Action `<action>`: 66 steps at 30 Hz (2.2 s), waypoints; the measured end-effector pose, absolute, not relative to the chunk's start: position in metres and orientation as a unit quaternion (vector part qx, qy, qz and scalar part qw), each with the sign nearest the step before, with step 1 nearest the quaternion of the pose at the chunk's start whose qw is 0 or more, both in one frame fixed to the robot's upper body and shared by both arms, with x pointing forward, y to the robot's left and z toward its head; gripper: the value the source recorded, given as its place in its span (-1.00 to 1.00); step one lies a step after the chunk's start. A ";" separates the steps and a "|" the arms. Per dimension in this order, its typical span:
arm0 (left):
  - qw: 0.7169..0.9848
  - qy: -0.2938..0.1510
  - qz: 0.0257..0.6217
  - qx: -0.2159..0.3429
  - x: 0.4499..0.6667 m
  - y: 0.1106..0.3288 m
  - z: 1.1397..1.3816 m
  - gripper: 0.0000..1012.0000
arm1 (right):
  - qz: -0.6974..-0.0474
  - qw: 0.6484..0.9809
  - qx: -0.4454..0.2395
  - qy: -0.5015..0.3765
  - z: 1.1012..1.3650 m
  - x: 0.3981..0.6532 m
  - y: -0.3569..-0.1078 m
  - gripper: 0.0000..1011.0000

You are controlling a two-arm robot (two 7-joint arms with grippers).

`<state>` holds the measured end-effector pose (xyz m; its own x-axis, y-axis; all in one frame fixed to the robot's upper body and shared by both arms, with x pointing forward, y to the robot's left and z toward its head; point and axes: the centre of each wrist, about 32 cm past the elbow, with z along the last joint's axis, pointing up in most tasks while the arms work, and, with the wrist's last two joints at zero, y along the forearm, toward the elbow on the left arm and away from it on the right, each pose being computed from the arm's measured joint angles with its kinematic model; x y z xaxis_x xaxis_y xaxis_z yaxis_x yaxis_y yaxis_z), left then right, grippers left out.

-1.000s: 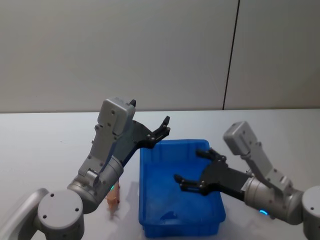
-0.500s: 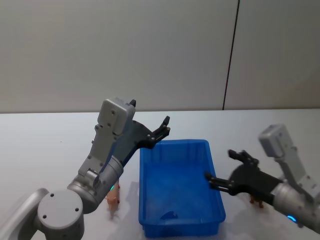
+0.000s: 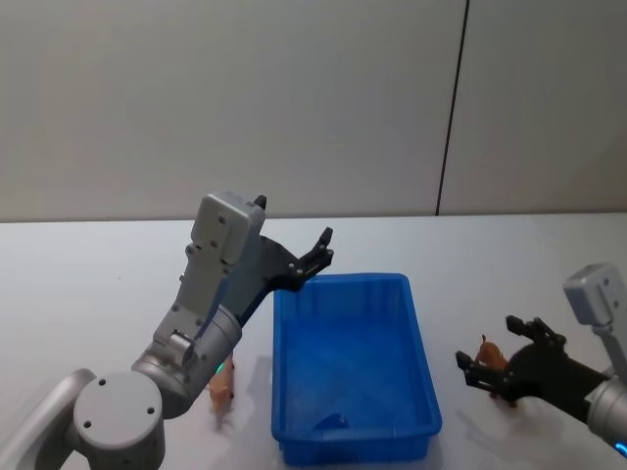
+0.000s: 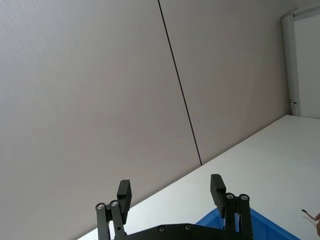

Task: Pick up the two dolls from the table and place them into the box.

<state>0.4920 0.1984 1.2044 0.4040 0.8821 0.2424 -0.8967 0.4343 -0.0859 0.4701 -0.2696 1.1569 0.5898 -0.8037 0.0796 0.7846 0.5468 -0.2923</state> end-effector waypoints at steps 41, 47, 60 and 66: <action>0.837 -0.126 0.531 0.029 0.492 0.198 1.204 0.98 | -0.473 0.855 -0.195 0.080 1.139 0.468 -0.290 -0.18; 0.837 -0.126 0.531 0.029 0.492 0.198 1.204 0.98 | -0.472 0.862 -0.176 0.063 1.145 0.468 -0.286 -0.19; 0.837 -0.126 0.531 0.029 0.492 0.198 1.204 0.98 | -0.449 0.886 -0.118 0.008 1.168 0.474 -0.267 -0.19; 0.837 -0.126 0.531 0.029 0.492 0.198 1.204 0.98 | -0.420 0.903 -0.090 -0.019 1.180 0.478 -0.250 -0.19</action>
<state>0.4920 0.1984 1.2044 0.4040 0.8820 0.2424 -0.8967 0.4343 -0.0858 0.4776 -0.2503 1.1804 0.6458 -0.7556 0.1092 0.7623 0.6303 -0.1469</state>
